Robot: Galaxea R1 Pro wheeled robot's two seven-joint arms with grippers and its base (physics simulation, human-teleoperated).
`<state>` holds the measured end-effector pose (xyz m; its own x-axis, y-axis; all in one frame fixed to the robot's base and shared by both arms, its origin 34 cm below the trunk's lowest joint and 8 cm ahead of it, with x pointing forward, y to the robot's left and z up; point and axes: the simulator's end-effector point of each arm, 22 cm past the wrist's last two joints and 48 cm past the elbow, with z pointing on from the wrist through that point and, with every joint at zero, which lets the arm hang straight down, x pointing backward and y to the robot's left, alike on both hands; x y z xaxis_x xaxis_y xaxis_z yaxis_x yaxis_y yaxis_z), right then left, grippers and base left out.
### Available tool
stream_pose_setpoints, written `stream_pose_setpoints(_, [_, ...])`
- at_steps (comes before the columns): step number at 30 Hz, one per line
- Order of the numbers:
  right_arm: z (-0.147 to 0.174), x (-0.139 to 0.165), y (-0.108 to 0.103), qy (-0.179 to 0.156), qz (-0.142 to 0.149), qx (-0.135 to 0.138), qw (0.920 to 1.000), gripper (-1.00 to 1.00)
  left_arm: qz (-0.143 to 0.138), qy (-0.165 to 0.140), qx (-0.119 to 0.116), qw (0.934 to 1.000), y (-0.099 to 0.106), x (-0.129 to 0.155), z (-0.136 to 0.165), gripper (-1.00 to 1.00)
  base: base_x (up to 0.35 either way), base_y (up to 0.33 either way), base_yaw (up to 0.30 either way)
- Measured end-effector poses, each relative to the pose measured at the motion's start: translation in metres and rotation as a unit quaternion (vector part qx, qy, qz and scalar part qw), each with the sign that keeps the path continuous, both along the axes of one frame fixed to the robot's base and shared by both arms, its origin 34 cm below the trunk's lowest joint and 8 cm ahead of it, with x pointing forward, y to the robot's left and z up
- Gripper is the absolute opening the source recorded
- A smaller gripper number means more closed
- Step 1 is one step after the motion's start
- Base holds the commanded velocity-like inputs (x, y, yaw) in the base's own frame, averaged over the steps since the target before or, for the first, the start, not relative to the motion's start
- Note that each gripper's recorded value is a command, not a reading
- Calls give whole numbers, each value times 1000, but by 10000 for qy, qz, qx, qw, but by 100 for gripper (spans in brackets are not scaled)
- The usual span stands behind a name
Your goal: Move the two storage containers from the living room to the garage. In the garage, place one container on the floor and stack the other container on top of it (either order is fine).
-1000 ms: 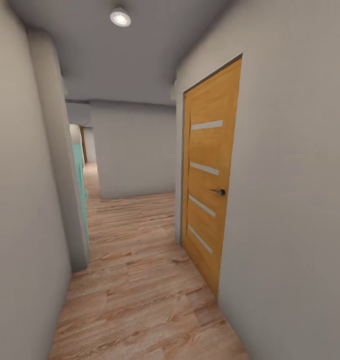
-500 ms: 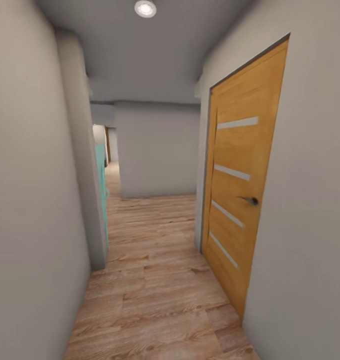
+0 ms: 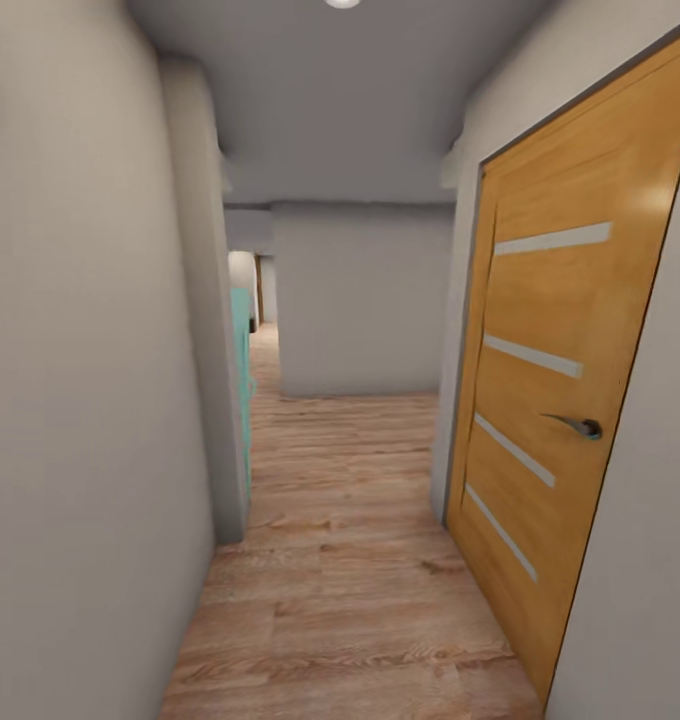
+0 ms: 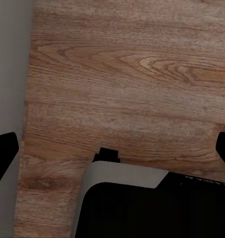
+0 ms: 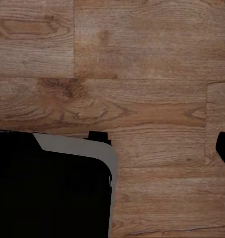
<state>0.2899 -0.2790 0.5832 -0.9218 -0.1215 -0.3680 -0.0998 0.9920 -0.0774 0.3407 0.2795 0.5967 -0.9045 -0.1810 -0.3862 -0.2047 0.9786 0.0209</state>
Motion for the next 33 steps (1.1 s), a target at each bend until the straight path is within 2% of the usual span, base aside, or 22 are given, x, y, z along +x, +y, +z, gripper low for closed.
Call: stream_pose_setpoints(33, [0,0,1,-12,-7,10,10000,100,0,8,-1,10000,0,0,0,100,322,0,10])
